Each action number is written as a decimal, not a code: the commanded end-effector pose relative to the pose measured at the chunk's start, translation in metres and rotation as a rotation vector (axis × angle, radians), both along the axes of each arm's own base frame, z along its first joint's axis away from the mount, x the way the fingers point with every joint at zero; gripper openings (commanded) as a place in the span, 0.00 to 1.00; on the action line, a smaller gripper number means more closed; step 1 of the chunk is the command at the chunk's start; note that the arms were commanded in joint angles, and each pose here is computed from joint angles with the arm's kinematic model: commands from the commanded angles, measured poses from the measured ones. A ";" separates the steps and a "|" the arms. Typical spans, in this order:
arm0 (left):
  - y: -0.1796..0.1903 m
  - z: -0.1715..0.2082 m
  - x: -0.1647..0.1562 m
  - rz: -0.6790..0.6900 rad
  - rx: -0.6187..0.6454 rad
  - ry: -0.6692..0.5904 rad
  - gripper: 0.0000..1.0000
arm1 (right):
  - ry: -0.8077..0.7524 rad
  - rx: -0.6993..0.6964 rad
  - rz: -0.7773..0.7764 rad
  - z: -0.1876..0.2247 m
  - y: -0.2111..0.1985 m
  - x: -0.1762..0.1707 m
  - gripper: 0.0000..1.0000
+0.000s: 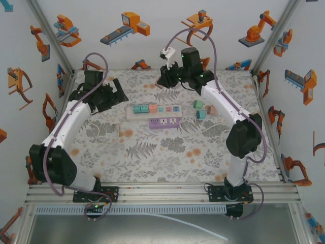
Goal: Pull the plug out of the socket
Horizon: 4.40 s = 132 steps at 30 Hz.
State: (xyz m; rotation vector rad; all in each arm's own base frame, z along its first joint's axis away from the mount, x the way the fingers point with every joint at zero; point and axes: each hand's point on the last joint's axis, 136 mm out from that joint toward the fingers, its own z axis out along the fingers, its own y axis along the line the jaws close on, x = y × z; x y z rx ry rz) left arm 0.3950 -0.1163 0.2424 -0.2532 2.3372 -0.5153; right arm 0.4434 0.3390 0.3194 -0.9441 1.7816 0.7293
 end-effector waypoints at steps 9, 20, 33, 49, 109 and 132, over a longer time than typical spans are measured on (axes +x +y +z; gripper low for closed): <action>-0.061 0.107 -0.057 -0.448 -0.221 -0.359 0.97 | 0.193 0.473 -0.392 0.070 -0.088 0.027 0.08; -0.093 0.173 -0.119 -0.762 -0.316 -0.611 0.97 | 0.312 0.835 -0.662 0.059 -0.217 0.025 0.09; -0.098 0.171 -0.136 -0.823 -0.329 -0.602 0.97 | 0.496 0.789 -1.124 -0.084 -0.332 -0.023 0.09; -0.100 0.150 -0.136 -0.845 -0.316 -0.531 0.97 | 0.759 0.592 -1.198 -0.221 -0.329 -0.040 0.09; 0.024 -0.052 -0.013 0.031 -0.036 0.166 0.97 | -0.313 -0.257 0.205 -0.046 -0.049 -0.098 0.59; 0.013 -0.148 0.032 0.075 0.003 0.373 0.87 | -0.266 -0.326 0.631 -0.169 0.047 -0.047 0.63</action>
